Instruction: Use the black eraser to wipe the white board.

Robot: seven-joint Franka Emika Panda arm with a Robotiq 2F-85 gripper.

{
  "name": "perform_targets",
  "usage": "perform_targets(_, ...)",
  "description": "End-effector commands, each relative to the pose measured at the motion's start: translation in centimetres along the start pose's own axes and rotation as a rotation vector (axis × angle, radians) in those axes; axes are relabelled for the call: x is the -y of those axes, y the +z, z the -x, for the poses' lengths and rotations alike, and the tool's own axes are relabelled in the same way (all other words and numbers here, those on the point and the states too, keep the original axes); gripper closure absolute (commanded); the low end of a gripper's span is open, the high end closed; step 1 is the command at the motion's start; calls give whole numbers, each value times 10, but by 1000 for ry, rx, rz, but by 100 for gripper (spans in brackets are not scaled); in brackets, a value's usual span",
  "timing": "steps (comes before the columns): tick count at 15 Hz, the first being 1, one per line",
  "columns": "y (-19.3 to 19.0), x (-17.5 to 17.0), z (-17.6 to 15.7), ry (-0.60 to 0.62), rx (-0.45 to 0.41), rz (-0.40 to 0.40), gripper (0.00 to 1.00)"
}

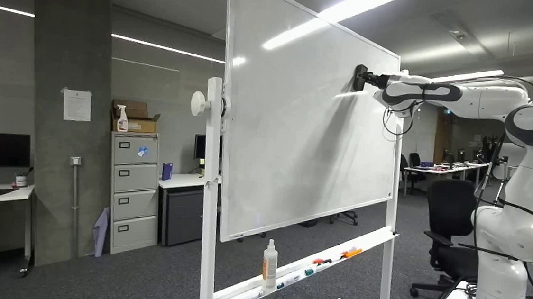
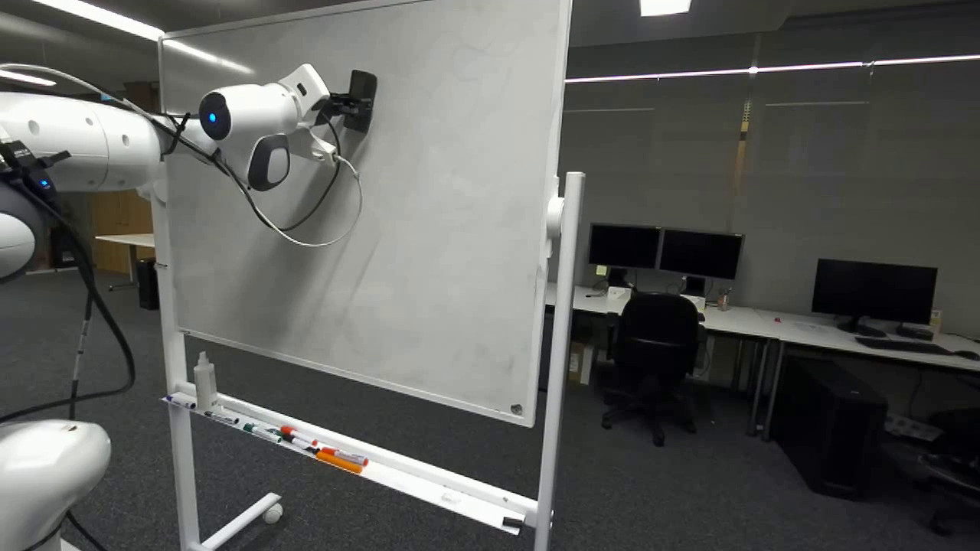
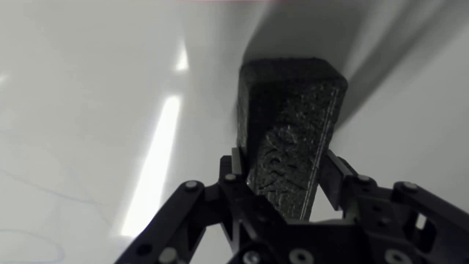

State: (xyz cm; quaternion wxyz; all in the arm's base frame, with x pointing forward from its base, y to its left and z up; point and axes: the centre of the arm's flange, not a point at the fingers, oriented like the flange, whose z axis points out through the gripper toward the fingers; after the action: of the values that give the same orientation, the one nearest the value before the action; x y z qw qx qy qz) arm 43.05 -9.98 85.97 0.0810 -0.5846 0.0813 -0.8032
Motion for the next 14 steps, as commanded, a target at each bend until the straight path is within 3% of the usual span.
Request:
perform_targets(1, -3, 39, 15, -17, 43, -123, 70)
perform_targets(4, -4, 61, 26, -37, 62, -184, 70)
perform_targets(7, -1, 57, 24, -39, 71, -177, 70)
perform_targets(11, 6, 16, -4, -54, 121, -115, 70)
perform_targets(14, 7, -27, -24, -1, 153, -63, 70)
